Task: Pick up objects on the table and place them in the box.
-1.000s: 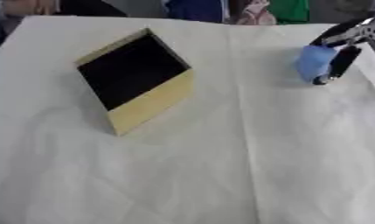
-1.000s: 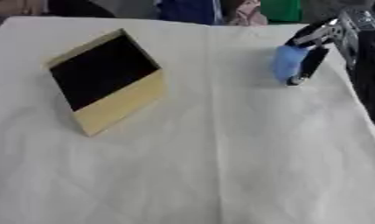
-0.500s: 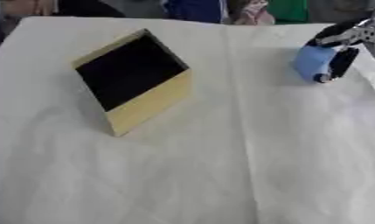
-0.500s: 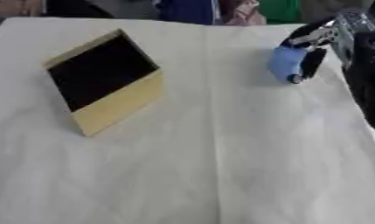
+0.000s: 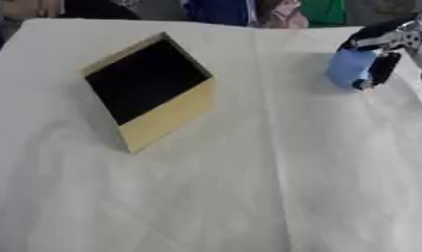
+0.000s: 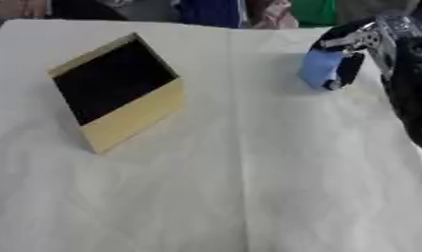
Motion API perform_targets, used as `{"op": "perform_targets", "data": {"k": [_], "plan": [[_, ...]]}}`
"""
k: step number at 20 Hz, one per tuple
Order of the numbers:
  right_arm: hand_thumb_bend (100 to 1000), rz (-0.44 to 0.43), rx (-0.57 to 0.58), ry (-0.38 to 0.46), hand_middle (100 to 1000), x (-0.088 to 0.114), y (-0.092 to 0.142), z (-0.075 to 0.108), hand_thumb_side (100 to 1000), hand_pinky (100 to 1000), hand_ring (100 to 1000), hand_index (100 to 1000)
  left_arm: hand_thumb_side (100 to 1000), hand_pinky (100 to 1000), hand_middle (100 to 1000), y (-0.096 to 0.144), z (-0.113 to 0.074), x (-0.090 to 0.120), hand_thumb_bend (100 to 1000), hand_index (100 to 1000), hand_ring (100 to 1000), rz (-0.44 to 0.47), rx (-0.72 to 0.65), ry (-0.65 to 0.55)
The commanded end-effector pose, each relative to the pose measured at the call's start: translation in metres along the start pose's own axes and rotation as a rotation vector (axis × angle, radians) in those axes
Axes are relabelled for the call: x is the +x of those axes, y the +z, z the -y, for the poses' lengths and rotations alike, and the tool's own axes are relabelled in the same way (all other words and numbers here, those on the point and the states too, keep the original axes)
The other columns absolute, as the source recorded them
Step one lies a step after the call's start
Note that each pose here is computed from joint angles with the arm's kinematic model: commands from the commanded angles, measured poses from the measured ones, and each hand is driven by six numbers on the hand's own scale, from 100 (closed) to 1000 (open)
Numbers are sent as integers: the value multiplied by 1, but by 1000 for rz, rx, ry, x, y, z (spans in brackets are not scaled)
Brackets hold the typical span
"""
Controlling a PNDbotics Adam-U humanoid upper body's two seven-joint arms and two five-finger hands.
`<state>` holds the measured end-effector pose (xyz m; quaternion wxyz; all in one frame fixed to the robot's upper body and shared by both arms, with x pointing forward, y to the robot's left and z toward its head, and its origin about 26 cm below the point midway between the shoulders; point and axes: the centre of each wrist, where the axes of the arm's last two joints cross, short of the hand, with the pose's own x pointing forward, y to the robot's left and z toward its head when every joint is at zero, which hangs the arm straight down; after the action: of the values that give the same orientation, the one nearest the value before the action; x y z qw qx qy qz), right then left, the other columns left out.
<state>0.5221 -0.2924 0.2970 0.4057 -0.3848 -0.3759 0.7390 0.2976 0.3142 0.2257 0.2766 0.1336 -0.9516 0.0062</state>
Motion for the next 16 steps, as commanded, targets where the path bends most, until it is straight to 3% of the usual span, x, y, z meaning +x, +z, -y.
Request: {"op": "perform_targets", "data": {"k": [1, 4, 5, 6, 9, 10, 11, 16], "plan": [[100, -1, -86, -3, 756, 0, 15, 29, 115, 834, 843, 874, 895, 666, 612, -6, -4, 7, 100, 872, 597, 32, -7, -14], [100, 22, -134, -12, 738, 9, 19, 44, 175, 825, 836, 856, 896, 666, 612, -7, -4, 7, 100, 872, 598, 31, -8, -13], [100, 33, -146, -16, 733, 13, 19, 49, 538, 820, 831, 844, 896, 666, 612, -7, -4, 7, 100, 872, 598, 31, -8, -13], [100, 49, -161, -20, 727, 17, 20, 54, 219, 817, 829, 841, 893, 666, 613, -7, -3, 7, 100, 872, 598, 31, -9, -13], [100, 93, -195, -24, 725, 32, 23, 71, 247, 813, 827, 837, 893, 666, 613, -7, -3, 7, 100, 872, 599, 31, -12, -10], [100, 108, -205, -21, 724, 39, 24, 77, 410, 811, 825, 832, 892, 666, 613, -7, -3, 7, 100, 872, 599, 30, -12, -10], [100, 122, -214, -19, 723, 45, 24, 82, 251, 811, 825, 832, 891, 666, 613, -7, -3, 7, 100, 872, 599, 30, -13, -10], [100, 204, -254, 10, 726, 83, 25, 108, 237, 813, 827, 836, 891, 666, 614, -7, -1, 7, 100, 872, 600, 31, -17, 0]]}}
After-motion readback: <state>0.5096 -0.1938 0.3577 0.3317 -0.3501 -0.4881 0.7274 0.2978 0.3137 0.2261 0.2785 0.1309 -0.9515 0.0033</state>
